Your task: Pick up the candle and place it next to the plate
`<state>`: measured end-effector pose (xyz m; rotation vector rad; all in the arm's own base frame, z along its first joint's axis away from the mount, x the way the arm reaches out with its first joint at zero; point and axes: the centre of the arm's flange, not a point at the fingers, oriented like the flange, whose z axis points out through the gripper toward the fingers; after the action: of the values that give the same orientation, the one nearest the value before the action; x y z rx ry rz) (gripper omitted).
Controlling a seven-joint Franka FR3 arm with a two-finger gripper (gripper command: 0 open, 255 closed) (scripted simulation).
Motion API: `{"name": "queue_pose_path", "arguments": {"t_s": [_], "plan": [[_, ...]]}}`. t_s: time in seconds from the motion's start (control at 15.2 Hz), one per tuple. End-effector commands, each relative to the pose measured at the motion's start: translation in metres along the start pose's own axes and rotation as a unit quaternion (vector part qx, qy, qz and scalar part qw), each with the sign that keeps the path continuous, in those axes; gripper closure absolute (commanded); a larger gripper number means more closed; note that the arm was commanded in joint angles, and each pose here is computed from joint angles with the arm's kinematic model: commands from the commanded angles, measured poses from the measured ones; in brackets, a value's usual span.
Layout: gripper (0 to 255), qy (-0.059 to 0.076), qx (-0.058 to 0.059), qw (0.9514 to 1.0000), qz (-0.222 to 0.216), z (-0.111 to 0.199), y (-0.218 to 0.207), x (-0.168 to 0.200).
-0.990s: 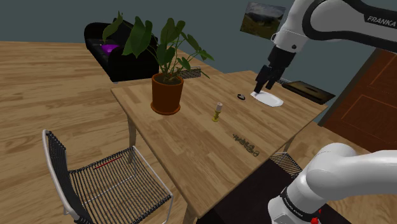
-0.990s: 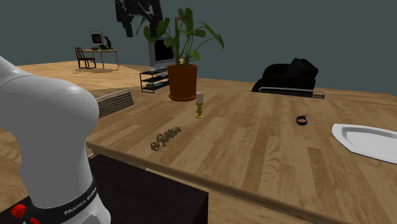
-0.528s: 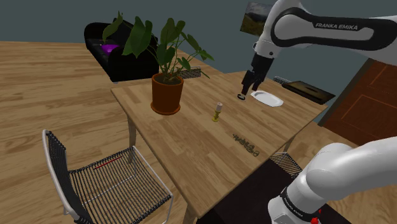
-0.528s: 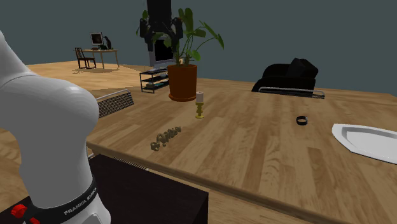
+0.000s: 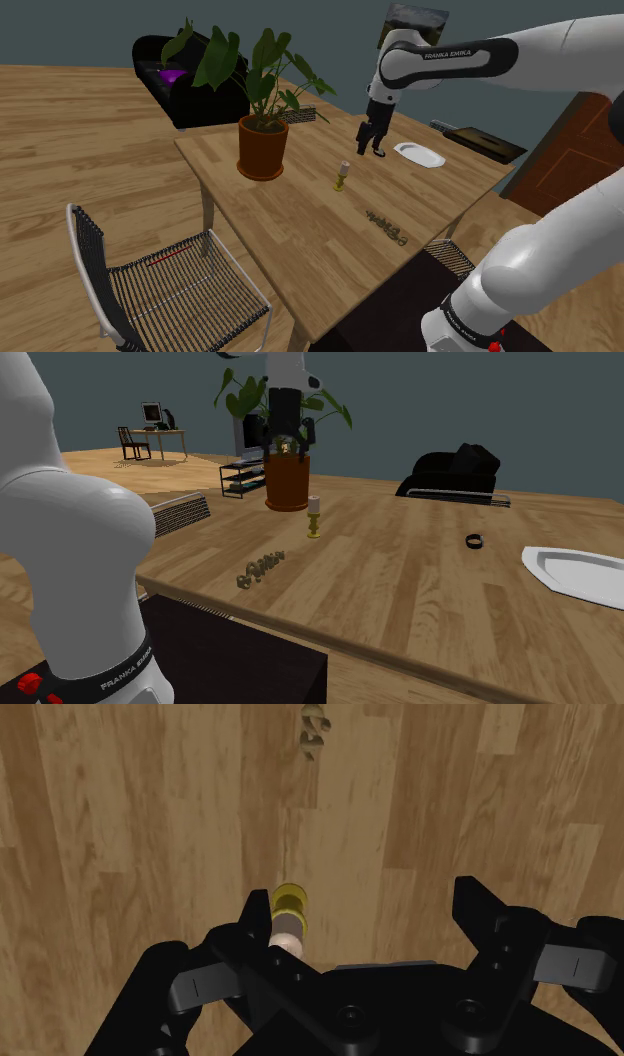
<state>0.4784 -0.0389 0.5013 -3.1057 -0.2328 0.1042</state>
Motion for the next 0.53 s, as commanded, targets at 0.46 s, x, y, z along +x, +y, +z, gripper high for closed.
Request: {"name": "queue_pose_path", "arguments": {"t_s": [0.46], "plan": [[0,-0.045,0.005,0.9983,-0.038,0.076,0.041,0.095]]}}
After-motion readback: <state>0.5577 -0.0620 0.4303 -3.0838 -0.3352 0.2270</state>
